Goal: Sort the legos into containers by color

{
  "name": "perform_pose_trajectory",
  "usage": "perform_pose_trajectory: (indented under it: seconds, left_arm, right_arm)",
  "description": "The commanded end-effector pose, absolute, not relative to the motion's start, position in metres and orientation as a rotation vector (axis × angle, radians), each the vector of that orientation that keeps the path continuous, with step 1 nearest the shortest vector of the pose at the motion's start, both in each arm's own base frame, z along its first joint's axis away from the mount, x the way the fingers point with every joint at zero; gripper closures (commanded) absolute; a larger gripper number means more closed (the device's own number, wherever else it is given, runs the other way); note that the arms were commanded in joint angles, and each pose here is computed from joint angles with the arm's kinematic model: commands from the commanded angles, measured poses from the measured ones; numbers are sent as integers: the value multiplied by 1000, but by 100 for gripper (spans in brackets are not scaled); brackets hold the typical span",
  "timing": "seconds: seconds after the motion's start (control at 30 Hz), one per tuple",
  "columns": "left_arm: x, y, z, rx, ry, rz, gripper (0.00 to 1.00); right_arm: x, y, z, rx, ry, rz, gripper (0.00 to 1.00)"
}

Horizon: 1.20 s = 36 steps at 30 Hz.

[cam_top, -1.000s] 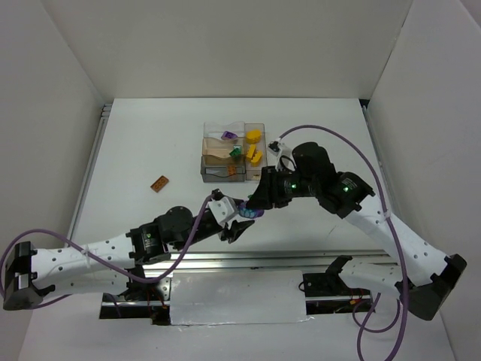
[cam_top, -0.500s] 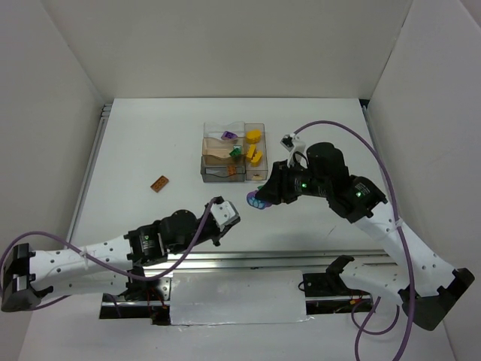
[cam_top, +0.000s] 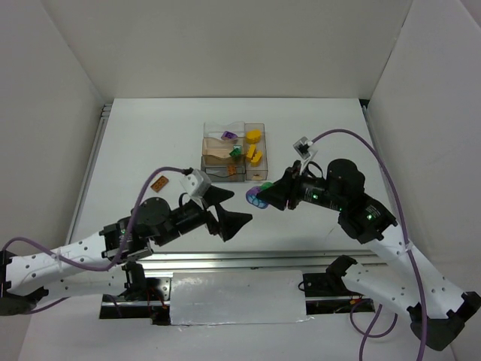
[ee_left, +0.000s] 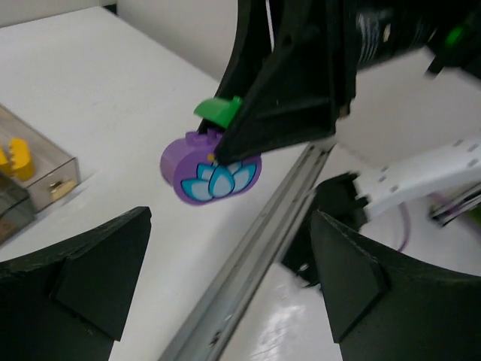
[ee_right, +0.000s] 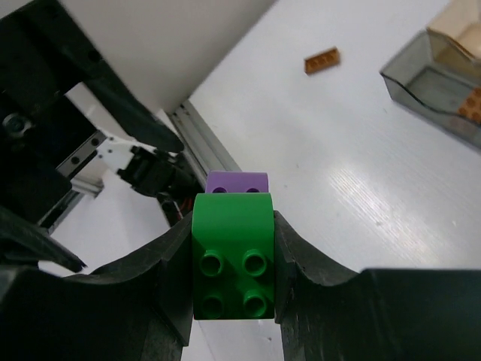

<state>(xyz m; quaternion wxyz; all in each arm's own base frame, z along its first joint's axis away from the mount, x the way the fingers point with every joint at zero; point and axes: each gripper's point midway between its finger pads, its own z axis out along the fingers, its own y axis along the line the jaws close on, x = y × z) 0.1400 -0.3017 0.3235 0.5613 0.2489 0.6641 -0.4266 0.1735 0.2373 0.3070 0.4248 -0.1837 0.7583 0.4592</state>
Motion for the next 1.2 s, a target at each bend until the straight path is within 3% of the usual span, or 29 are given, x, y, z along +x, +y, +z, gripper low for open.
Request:
perform_pose_trajectory:
  seconds: [0.0, 0.13, 0.3, 0.47, 0.7, 0.8, 0.9, 0.93, 1.03, 1.17]
  left_arm:
    - [130, -308, 375, 428, 1549, -1231, 0]
    - [118, -307, 416, 376, 1486, -1385, 1]
    - [119, -308, 426, 358, 1510, -1398, 6]
    - [107, -317, 432, 414, 1451, -1484, 8]
    - [98, -323, 438, 474, 1410, -1520, 19]
    - [94, -324, 439, 503, 1388, -1535, 31]
    - [92, -329, 438, 528, 1387, -1545, 56]
    - [92, -331, 437, 529, 1393, -1548, 76]
    - [91, -334, 436, 545, 1395, -1555, 100]
    - [85, -336, 438, 579, 1378, -1583, 100]
  right_arm:
    - [151, 241, 371, -597, 1583, 1260, 100]
    - [122, 242, 398, -713, 1416, 1354, 100]
    - [94, 235, 422, -776, 1296, 1426, 100]
    - [84, 238, 430, -815, 1253, 1500, 100]
    - [87, 242, 427, -809, 1254, 1523, 100]
    - [89, 244, 424, -806, 1264, 1534, 100]
    - [90, 247, 422, -809, 1263, 1549, 100]
    - [90, 247, 422, -808, 1264, 1550, 100]
    - [93, 247, 421, -795, 1265, 1539, 100]
    - [93, 248, 422, -803, 1252, 1544, 100]
